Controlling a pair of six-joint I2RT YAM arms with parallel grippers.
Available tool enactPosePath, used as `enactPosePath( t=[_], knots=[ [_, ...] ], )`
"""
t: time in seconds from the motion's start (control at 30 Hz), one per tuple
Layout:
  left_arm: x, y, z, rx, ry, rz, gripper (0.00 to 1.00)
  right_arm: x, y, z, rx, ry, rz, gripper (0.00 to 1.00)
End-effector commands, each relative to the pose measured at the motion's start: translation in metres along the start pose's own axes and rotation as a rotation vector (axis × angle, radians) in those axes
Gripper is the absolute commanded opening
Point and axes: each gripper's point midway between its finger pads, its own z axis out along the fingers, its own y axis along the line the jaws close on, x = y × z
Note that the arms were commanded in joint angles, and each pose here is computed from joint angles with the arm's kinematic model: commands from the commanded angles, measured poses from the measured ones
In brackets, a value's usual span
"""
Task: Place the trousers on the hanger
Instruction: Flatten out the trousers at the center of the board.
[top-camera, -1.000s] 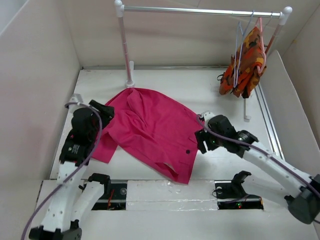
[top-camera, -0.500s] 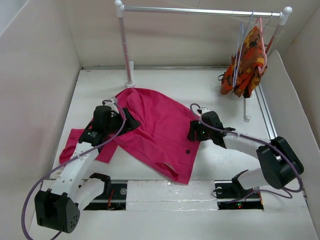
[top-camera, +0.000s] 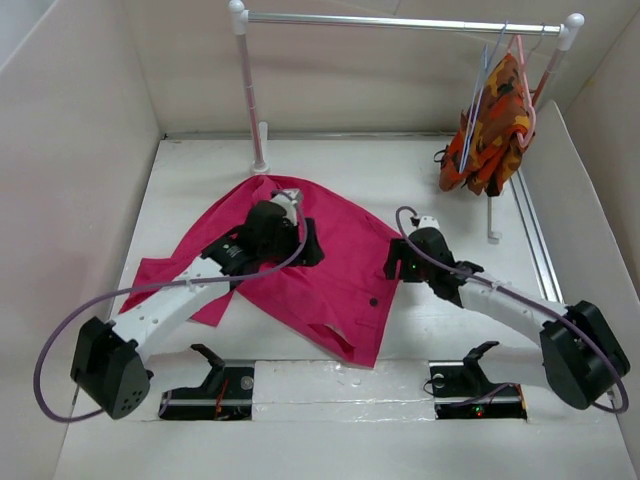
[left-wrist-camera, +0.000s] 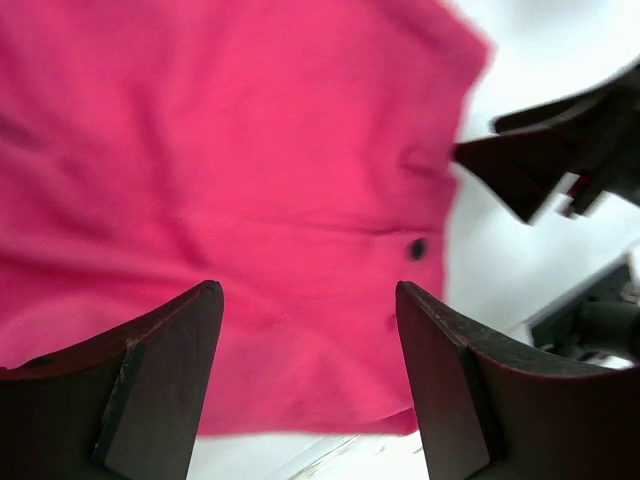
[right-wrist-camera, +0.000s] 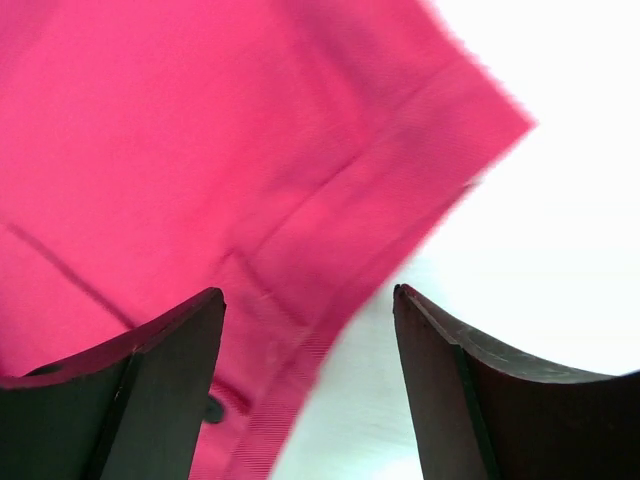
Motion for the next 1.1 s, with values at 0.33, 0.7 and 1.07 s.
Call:
enactPosePath(
  t=[0.33,0.7,1.07],
  knots=[
    [0.000,-0.020,0.005,0.034,-0.055,-0.069,0.63,0.051,0.006,0.041,0.003,0.224,-0.116,0.52],
    [-0.002,-0.014,-0.008,-0.007,-0.074,-0.083,0.61,-0.055,-0.102,-0.036,0.318,-0.099,0.093,0.00],
    [-0.020,-0.001,-0.015,-0.132,-0.107,-0.101,0.65,-0.126,-0.275,-0.128,0.775,-0.269,0.376,0.57]
  ],
)
